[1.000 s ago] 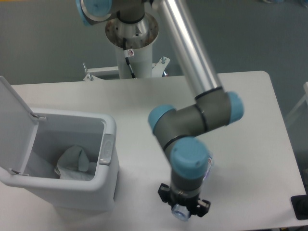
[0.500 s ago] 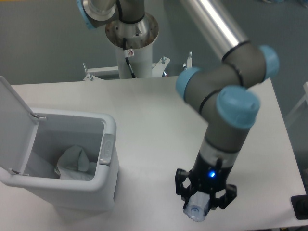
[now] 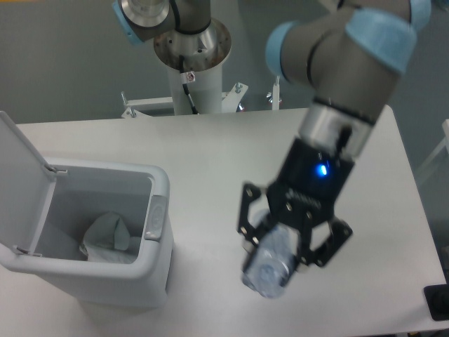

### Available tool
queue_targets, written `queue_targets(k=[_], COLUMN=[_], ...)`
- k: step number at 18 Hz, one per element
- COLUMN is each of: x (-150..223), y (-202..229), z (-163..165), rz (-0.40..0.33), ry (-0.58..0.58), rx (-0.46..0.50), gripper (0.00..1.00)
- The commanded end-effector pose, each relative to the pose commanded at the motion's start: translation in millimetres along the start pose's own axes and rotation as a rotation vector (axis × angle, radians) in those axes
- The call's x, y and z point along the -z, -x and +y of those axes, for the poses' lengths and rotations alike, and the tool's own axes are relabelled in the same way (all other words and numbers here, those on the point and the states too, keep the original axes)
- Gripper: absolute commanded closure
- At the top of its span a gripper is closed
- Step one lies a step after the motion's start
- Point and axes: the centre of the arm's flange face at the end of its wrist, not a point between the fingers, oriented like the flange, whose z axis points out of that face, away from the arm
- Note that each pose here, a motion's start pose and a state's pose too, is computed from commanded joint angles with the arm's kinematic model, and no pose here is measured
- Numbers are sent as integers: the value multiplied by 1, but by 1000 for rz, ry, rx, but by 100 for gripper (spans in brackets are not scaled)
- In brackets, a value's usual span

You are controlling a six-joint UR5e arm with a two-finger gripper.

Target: Place the trash in the trash can

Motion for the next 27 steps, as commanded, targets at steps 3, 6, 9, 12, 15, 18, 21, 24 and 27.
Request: queue_targets(k=[3, 6, 9, 12, 15, 18, 21, 24, 27], x=[-14, -41, -63, -82, -88, -91, -93, -89, -73], y=[-42, -89, -119, -132, -142, -141, -140, -137, -103], z=[-13, -19, -19, -7, 14, 21, 22, 21, 23], rz=[58, 118, 166, 197, 214, 207, 207, 201, 153], ry=[-7, -5, 13, 41, 66, 49, 50, 47, 36], rx=[-42, -82, -69, -59, -45, -64, -63, -64, -41], gripper=[85, 85, 84, 80, 57, 0, 0, 0, 0])
